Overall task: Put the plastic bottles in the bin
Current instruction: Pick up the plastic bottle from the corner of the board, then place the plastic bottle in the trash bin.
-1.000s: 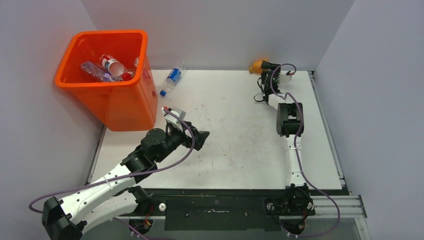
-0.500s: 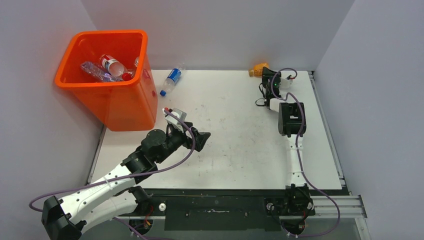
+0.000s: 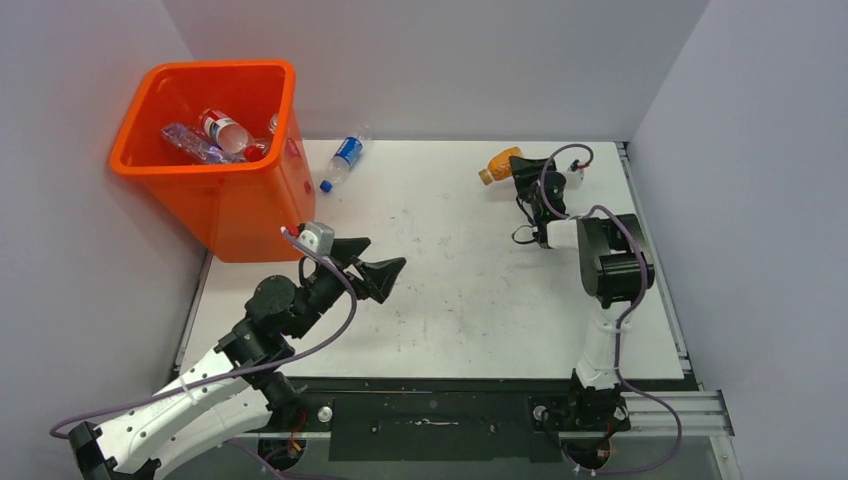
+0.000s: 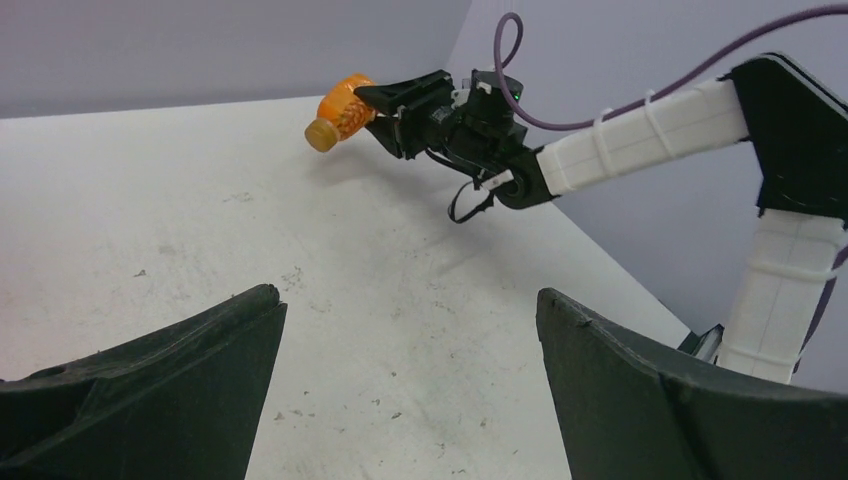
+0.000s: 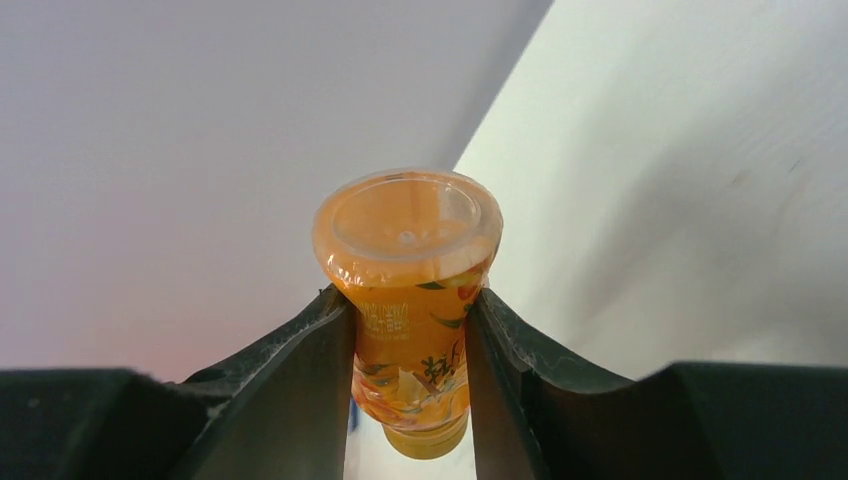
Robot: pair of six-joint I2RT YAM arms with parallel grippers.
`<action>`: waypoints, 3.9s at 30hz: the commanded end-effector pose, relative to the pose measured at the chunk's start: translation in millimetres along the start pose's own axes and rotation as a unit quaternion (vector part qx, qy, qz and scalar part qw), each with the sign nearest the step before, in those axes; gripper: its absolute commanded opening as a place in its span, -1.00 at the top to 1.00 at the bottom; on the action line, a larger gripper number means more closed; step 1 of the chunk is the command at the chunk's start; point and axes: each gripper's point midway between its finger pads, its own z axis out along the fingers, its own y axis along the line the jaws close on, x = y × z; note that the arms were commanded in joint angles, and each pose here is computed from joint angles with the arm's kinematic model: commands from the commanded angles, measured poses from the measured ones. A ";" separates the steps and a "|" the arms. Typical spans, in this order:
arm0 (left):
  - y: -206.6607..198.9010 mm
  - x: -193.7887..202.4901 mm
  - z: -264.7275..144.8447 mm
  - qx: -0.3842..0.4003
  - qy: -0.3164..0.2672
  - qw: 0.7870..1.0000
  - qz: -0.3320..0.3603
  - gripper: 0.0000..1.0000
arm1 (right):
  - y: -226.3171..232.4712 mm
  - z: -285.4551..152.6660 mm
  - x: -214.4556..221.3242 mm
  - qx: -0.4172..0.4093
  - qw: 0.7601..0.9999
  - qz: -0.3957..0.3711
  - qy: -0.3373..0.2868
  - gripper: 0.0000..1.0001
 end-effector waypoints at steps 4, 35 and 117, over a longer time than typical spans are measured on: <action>-10.8 -38.1 -17.7 0.012 -0.059 0.997 -0.056 -0.92 | 129.3 -138.2 38.9 -0.201 0.977 -0.008 0.071 0.89; -101.7 -21.8 -16.7 0.239 0.059 0.966 -0.073 -0.92 | 282.4 -464.8 119.5 -0.565 0.742 -0.148 0.330 0.89; 103.5 -124.7 -3.1 -0.230 -0.009 0.967 0.106 -0.92 | 145.6 -129.7 289.1 -0.179 0.935 -0.184 0.246 -0.79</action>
